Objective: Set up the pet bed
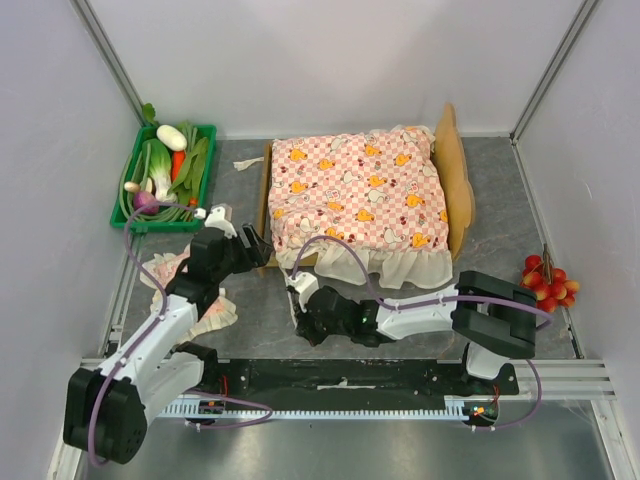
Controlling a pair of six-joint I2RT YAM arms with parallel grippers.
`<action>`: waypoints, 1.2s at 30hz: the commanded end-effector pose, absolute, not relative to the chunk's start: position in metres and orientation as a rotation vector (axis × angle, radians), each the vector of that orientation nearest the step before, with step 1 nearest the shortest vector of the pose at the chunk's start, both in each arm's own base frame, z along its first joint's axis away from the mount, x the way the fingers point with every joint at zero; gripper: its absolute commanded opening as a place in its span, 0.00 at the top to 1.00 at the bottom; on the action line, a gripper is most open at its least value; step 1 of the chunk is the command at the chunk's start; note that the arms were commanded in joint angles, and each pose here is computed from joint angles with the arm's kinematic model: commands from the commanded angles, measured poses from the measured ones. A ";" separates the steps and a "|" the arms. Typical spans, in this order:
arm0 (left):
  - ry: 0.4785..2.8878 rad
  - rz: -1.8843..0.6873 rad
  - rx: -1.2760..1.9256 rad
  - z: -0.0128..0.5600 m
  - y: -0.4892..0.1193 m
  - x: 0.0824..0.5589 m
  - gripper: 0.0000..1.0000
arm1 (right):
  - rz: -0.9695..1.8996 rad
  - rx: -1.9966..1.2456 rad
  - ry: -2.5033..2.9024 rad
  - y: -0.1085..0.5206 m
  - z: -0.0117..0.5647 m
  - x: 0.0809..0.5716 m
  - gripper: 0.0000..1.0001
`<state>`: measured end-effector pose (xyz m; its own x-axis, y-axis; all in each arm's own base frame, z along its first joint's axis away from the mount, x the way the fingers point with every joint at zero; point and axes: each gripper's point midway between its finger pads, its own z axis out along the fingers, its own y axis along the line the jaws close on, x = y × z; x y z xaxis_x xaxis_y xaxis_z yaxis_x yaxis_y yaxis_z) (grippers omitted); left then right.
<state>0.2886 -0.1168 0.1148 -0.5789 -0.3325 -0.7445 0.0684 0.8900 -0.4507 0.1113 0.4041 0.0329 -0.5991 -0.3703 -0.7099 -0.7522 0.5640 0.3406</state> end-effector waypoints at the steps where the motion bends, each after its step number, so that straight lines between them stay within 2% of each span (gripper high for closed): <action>1: 2.054 -0.527 -0.238 0.153 -0.105 0.280 0.16 | 0.956 -0.860 2.184 0.411 0.054 0.110 1.00; 3: 2.059 -0.570 -0.263 0.156 -0.107 0.268 0.15 | 0.967 -0.850 2.180 0.411 0.056 0.111 1.00; 5: 2.046 -0.721 -0.270 0.157 -0.122 0.249 0.18 | 0.983 -0.847 2.165 0.411 0.061 0.111 1.00; 8: 2.069 -0.896 -0.314 0.132 -0.139 0.221 0.28 | 0.994 -0.843 2.151 0.408 0.066 0.110 1.00; 9: 2.105 -0.926 -0.320 0.112 -0.144 0.212 0.29 | 0.993 -0.841 2.151 0.407 0.066 0.111 1.00; 13: 2.130 -1.062 -0.330 0.094 -0.165 0.197 0.29 | 1.007 -0.834 2.137 0.406 0.068 0.110 1.00; 19: 2.234 -1.130 -0.364 0.069 -0.180 0.178 0.29 | 1.023 -0.820 2.131 0.405 0.067 0.109 1.00; 29: 2.239 -1.222 -0.417 0.059 -0.189 0.164 0.30 | 1.037 -0.775 2.098 0.408 0.067 0.115 1.00; 36: 2.246 -1.260 -0.433 0.056 -0.197 0.159 0.38 | 1.024 -0.727 2.077 0.402 0.071 0.121 1.00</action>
